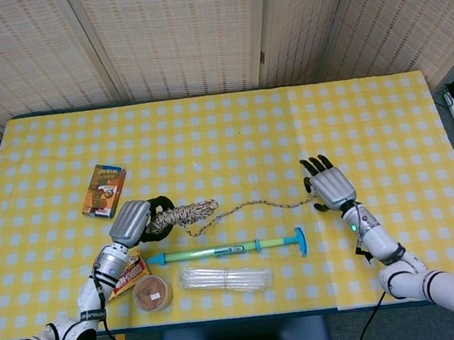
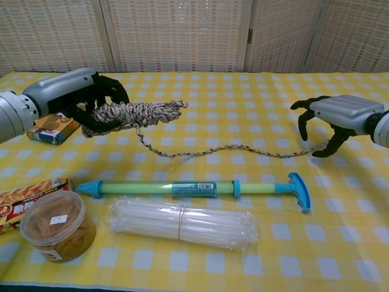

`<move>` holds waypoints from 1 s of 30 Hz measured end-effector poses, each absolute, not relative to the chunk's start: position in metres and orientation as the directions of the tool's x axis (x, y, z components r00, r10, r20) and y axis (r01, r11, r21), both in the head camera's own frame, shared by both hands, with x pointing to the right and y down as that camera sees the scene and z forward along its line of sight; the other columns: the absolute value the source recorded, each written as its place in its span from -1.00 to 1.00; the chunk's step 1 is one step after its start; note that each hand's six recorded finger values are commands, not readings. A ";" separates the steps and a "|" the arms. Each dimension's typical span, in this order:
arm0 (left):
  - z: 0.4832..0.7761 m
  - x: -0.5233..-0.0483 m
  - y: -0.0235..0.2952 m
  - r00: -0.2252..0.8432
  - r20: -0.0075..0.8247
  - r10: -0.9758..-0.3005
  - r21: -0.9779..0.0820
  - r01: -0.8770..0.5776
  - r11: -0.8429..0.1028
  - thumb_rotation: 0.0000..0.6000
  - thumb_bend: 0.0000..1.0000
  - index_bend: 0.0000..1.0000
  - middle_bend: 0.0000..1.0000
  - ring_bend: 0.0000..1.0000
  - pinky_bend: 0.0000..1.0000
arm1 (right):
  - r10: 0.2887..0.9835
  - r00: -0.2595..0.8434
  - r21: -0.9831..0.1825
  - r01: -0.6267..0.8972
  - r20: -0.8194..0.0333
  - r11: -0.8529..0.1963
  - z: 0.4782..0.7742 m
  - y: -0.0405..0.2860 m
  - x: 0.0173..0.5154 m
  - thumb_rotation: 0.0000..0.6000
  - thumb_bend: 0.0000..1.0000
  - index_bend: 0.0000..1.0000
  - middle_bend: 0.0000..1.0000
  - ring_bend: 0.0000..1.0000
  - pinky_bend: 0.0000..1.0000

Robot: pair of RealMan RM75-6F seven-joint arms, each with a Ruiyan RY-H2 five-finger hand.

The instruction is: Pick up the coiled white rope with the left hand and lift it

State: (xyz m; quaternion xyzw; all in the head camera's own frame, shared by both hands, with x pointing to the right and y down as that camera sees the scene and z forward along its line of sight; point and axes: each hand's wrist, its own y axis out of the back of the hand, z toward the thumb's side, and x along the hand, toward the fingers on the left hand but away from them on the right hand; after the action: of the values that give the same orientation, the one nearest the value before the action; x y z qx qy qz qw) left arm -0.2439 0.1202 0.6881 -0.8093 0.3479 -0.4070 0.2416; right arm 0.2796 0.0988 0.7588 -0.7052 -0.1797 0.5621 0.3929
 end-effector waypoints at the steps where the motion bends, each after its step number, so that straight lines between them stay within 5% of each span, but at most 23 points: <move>1: 0.688 -0.244 0.120 0.425 0.491 -0.760 -0.674 -0.367 -0.641 1.00 0.01 0.38 0.35 0.30 0.45 | 0.692 0.303 -0.753 -0.191 -0.656 -0.630 0.761 0.099 0.279 1.00 -0.39 0.04 -0.84 -1.00 -1.00; 30: 0.695 -0.249 0.122 0.412 0.504 -0.759 -0.667 -0.373 -0.645 1.00 0.02 0.38 0.35 0.30 0.44 | 0.651 0.273 -0.705 -0.220 -0.708 -0.674 0.779 0.100 0.279 1.00 -0.10 0.08 -0.80 -1.00 -1.00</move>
State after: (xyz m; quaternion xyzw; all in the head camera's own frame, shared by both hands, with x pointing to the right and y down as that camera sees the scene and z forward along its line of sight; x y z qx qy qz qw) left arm -0.2490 0.1225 0.6951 -0.8072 0.3507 -0.4136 0.2332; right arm 0.2794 0.1000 0.7786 -0.7050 -0.1529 0.5832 0.3735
